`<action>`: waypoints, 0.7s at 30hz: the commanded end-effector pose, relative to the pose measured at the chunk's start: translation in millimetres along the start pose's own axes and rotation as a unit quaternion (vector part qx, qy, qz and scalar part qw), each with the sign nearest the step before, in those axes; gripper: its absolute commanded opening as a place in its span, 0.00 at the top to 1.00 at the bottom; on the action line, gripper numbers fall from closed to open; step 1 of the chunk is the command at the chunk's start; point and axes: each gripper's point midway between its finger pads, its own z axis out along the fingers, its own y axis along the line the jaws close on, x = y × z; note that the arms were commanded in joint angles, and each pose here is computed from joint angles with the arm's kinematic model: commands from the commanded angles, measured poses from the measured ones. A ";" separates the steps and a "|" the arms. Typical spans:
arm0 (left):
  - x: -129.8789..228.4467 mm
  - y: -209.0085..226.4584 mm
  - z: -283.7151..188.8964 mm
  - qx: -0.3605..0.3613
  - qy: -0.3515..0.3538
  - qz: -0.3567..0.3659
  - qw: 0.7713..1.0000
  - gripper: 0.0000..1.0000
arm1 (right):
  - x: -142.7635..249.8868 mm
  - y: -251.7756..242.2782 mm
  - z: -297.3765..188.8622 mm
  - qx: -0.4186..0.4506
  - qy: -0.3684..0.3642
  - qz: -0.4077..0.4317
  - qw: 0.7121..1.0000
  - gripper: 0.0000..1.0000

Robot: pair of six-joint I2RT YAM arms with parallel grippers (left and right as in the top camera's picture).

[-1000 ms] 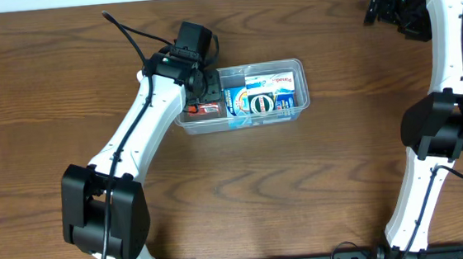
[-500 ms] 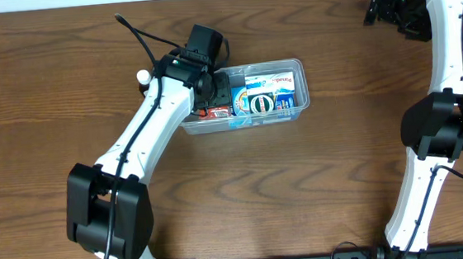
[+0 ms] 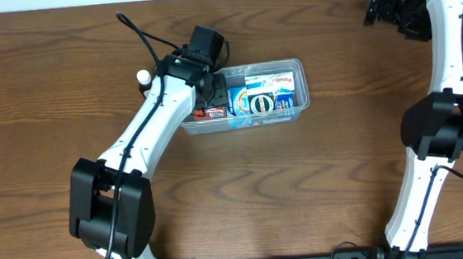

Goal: Pack container
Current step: 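Lower the red box into the container's left end and release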

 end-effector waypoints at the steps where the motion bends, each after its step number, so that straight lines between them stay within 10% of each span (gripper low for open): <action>1: -1.5 5.2 3.9 -0.015 0.000 -0.003 1.000 0.48 | -2.9 4.1 -6.6 -0.006 -0.009 -0.007 1.000 0.01; 21: 5.4 4.7 29.0 -0.021 0.025 -0.002 0.999 0.48 | -3.1 3.8 -6.6 -0.006 -0.010 -0.007 1.000 0.01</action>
